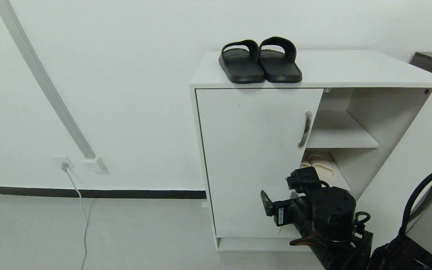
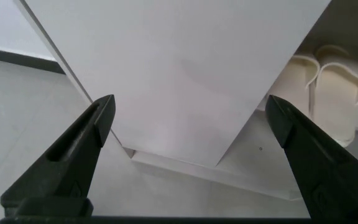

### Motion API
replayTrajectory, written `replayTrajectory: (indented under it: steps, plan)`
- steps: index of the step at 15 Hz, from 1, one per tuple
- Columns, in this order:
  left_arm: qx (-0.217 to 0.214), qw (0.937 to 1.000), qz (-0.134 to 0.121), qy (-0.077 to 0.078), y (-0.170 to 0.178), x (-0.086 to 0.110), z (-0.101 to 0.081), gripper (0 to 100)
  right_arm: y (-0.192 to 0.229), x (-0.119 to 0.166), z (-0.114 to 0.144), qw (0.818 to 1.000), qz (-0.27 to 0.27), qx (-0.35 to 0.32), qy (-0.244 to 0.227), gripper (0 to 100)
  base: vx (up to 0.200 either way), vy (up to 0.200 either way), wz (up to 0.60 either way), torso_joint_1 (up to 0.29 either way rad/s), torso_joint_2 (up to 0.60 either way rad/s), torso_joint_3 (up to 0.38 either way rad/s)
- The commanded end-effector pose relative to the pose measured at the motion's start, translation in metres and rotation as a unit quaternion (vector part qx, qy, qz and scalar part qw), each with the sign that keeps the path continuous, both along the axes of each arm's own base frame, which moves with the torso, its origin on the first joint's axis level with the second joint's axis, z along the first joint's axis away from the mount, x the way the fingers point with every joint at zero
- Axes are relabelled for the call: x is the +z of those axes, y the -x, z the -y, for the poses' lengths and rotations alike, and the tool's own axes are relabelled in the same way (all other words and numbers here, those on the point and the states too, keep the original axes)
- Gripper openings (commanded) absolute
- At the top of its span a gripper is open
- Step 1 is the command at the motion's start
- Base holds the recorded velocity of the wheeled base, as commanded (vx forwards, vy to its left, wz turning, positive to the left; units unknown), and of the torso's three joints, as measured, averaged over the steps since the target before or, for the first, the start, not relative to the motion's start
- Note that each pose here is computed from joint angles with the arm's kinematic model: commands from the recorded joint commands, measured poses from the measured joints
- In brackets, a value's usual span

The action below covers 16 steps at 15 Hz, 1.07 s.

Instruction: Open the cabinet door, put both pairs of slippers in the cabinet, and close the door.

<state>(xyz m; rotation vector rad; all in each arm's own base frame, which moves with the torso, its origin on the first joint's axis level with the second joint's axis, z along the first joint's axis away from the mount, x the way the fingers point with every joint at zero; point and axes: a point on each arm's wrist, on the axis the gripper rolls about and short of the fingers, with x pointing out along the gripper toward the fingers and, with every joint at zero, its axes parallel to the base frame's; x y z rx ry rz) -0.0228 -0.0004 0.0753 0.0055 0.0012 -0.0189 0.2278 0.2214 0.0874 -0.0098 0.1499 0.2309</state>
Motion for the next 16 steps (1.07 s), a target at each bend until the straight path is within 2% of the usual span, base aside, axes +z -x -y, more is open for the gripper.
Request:
replayTrajectory:
  steps: [1,8,16]
  plan:
    - [0.000,1.0000,-0.001,0.000,-0.0001,0.0000,0.0000,0,0.0001,-0.0015,-0.0007,1.000,-0.002,0.001,0.002,100,0.000,0.000,0.00,0.134,-0.46,-0.334]
    - [0.000,1.0000,-0.001,0.000,-0.0001,0.0000,0.0000,0,0.0002,-0.0008,-0.0007,1.000,0.000,0.001,0.001,100,0.000,0.000,0.00,0.155,-0.48,-0.323]
    - [0.000,1.0000,-0.001,0.000,-0.0001,0.0000,0.0000,0,0.0011,-0.0016,-0.0004,1.000,-0.002,0.002,0.002,100,0.000,0.000,0.00,0.205,-0.52,-0.317]
